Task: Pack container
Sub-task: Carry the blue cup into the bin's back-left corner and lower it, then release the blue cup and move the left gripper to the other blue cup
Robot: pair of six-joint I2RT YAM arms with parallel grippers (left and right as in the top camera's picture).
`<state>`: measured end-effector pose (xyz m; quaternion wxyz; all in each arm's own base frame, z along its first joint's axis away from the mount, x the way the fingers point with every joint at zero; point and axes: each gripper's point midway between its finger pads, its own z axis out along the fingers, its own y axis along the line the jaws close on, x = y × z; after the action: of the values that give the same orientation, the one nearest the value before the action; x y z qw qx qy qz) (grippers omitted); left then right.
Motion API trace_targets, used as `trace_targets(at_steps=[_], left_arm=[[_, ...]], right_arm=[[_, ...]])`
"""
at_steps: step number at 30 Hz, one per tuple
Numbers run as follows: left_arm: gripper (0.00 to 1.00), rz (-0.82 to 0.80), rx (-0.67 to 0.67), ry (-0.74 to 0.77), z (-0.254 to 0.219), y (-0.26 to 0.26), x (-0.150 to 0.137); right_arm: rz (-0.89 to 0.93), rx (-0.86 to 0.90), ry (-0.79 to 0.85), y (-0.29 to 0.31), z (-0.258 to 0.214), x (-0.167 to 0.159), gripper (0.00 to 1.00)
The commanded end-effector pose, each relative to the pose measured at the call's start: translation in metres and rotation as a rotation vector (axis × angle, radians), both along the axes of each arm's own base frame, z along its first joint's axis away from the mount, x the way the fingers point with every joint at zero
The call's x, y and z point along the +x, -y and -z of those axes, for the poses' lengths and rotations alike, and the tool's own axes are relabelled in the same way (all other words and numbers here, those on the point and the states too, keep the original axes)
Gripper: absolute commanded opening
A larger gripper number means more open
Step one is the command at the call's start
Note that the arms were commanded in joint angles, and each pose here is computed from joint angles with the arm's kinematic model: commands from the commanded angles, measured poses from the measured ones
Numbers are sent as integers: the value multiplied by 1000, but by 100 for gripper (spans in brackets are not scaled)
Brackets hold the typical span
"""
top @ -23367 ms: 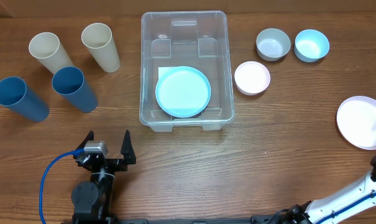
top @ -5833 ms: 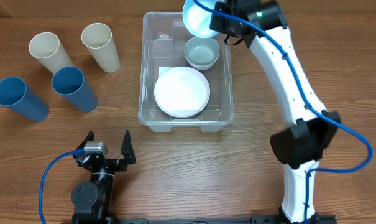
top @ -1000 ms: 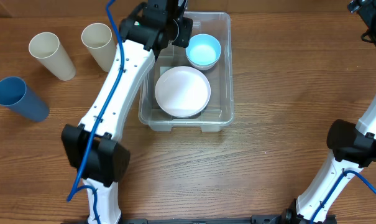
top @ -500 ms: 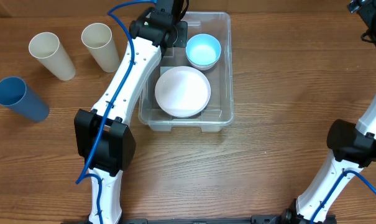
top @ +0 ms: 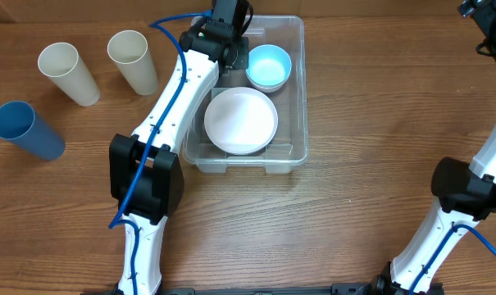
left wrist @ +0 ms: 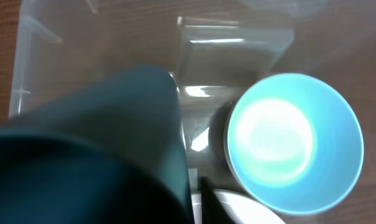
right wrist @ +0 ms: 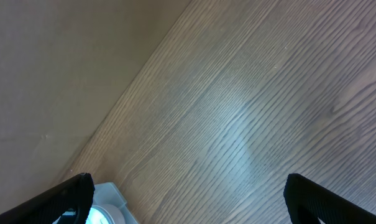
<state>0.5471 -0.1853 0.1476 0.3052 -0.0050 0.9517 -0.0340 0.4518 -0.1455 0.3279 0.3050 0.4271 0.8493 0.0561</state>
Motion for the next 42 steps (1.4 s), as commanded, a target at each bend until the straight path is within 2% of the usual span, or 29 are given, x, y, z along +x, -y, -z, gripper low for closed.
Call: trace_targets(at_steps=[1,3,8,17,19,21,23,24,25,29,30,32,35,39,42], left_arm=[[38,-44,18,47,2,-8,13],[46,-71,31,108,-7,-12,24],[52,-84,51,218,-26,-15,43],[64,-215,87,345,-47,-58,70],[71,-204,103,362,-53,-63,73],[78,-160,140,387,-81,-63,69],[85,-156,128,397,-137,-70,42],[92,-154,132,377,-153,-75,25],[100,-174,125,332,-172,-86,-6],[100,-290,103,235,-211,-136,-87],[100,-330,125,187,-215,-162,-112],[100,-397,139,94,-208,-194,-141],[100,-480,150,-75,-182,-239,-170],[100,-505,50,-190,-150,-287,-176],[100,-581,37,-231,-128,-322,-176]], right_arm=[[2,-3,13,-1,-5,0,100],[1,-3,13,-2,-5,0,100],[2,-3,13,-1,-5,0,100],[1,-3,13,-2,-5,0,100],[1,-3,13,-2,-5,0,100],[2,-3,13,-1,-5,0,100],[1,-3,13,-2,-5,0,100],[1,-3,13,-2,-5,0,100],[2,-3,13,-1,-5,0,100],[1,-3,13,-2,-5,0,100],[1,-3,13,-2,-5,0,100],[1,-3,13,-2,-5,0,100],[2,-3,13,-1,-5,0,100],[1,-3,13,-2,-5,0,100],[2,-3,13,-1,-5,0,100]])
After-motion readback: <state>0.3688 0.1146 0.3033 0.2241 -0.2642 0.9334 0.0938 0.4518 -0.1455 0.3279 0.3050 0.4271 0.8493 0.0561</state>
